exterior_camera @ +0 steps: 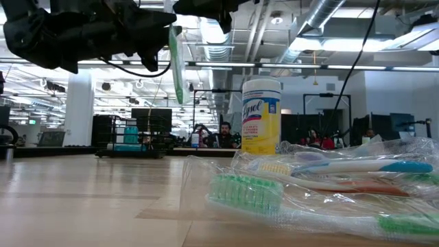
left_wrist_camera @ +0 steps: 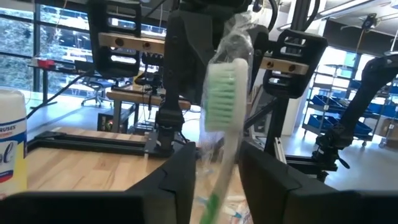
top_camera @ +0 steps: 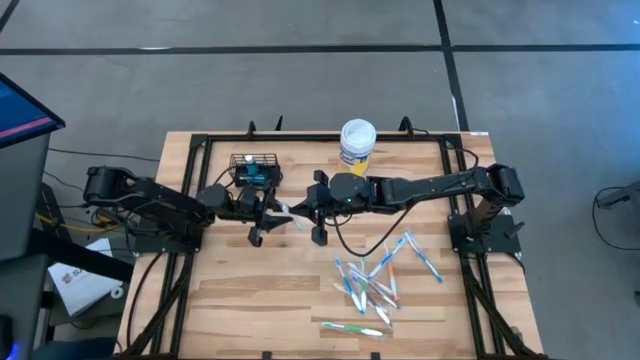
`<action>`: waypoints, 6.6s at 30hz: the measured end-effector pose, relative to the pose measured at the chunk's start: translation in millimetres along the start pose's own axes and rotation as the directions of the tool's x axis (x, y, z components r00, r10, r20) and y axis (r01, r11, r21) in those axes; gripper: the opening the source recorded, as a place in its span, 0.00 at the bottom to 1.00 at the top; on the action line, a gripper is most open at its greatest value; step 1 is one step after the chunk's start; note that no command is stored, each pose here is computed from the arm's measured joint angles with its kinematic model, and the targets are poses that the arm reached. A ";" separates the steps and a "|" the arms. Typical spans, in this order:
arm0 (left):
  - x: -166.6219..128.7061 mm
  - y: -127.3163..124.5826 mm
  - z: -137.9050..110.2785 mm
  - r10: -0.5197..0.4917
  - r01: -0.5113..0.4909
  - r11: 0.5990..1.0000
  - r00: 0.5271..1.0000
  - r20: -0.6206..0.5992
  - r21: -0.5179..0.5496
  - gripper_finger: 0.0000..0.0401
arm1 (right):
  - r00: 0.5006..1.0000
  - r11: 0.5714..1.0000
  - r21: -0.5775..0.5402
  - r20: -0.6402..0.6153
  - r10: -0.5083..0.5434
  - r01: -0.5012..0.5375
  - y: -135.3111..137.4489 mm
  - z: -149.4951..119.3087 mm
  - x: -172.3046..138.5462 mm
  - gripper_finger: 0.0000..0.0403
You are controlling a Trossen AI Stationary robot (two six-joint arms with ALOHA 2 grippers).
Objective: Pick & Place toothbrushing station
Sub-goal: Put the top right green toothbrush into the mesh organizer, then put the right blue toothbrush into the mesh organizer
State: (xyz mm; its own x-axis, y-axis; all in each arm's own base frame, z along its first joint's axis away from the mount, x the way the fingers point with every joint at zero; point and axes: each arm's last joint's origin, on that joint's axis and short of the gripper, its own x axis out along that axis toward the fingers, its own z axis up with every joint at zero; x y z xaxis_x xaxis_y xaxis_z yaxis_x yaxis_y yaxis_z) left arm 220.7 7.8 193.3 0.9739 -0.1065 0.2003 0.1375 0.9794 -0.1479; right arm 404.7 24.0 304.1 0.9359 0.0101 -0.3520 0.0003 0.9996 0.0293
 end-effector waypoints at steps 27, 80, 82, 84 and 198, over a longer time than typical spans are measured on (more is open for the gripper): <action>-40.1 -0.6 4.6 0.207 -0.208 0.978 0.978 0.032 0.026 0.02 | 0.987 0.999 -0.044 -0.161 -0.007 0.000 0.1 -15.6 -1.3 0.19; -99.2 62.5 95.2 0.938 -0.910 0.342 0.345 -0.030 0.234 0.01 | 0.953 0.999 -0.040 -0.303 0.004 -0.017 48.2 -61.2 -4.9 0.18; -100.5 64.0 95.8 0.940 -0.913 0.337 0.340 -0.028 0.232 0.01 | 0.953 0.999 -0.040 -0.303 0.005 -0.017 48.2 -61.2 -4.9 0.18; -102.0 65.6 96.6 0.942 -0.914 0.330 0.334 -0.024 0.235 0.01 | 0.953 0.999 -0.040 -0.303 0.005 -0.017 48.2 -61.3 -4.9 0.18; -97.1 35.2 -12.8 0.575 -0.583 0.812 0.783 -0.237 0.042 0.39 | 0.696 0.978 0.188 -0.715 0.071 0.094 86.0 -100.3 -46.3 0.18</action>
State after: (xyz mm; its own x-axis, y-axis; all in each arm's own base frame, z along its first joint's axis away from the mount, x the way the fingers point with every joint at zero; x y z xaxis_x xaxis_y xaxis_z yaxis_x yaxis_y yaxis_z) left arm 133.3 50.4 156.3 0.8846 0.4387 -0.1581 -0.4635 0.8642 -0.1955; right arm 326.0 112.3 229.0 0.3994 0.0973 -0.9116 0.1539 0.9731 0.1713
